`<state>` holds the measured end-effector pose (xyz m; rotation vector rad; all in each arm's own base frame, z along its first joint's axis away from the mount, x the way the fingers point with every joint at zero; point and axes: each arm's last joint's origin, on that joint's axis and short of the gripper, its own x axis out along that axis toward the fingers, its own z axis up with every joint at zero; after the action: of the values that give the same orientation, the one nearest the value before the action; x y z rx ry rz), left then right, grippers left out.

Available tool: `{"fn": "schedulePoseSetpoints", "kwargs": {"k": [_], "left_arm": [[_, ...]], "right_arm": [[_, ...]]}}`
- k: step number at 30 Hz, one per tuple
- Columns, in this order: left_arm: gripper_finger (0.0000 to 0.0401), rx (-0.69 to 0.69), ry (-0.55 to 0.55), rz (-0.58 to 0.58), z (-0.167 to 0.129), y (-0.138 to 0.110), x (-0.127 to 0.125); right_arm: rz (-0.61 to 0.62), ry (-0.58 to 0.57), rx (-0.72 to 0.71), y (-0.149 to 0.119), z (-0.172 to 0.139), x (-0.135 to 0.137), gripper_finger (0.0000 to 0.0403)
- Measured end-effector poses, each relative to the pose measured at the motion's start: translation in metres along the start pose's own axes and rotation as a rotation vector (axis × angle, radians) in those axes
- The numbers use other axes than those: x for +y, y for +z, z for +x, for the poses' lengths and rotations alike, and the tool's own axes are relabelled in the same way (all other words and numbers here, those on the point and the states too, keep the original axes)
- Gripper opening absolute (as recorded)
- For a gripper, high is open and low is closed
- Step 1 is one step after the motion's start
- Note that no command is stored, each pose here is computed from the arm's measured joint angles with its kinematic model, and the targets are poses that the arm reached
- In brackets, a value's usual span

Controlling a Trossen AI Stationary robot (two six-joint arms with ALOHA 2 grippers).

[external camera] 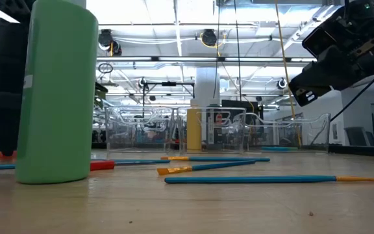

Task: Pick & Place Paint Supplies
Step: Put the orange scissors into the right transparent bin

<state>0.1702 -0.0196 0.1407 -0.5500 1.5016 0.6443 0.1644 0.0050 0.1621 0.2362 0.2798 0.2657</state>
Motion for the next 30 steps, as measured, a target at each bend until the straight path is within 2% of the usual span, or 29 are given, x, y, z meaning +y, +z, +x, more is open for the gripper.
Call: {"fn": "schedulePoseSetpoints", "kwargs": {"k": [7,11,17,24,27,30], "left_arm": [[0.0099,-0.045,0.028,-0.016,0.002,0.001,0.001],[0.0075,-0.063,-0.011,0.000,0.009,0.001,0.001],[0.0013,-0.065,-0.027,-0.047,0.016,-0.003,0.004],[0.0006,-0.077,-0.031,-0.015,0.013,-0.001,0.002],[0.0005,-0.118,-0.041,0.012,0.001,0.001,0.000],[0.0004,-0.220,-0.082,0.029,-0.023,0.008,-0.006]], "right_arm": [[0.002,0.000,0.001,0.000,0.000,0.000,0.0000],[0.002,0.001,0.001,0.000,0.000,0.000,0.0000],[0.002,0.001,0.004,0.000,0.000,0.000,0.0000],[0.002,0.000,0.002,0.000,0.000,0.000,0.0000],[0.002,0.000,0.002,0.000,0.000,0.000,0.0000],[0.002,0.000,0.001,0.000,0.000,0.000,0.0000]]}}
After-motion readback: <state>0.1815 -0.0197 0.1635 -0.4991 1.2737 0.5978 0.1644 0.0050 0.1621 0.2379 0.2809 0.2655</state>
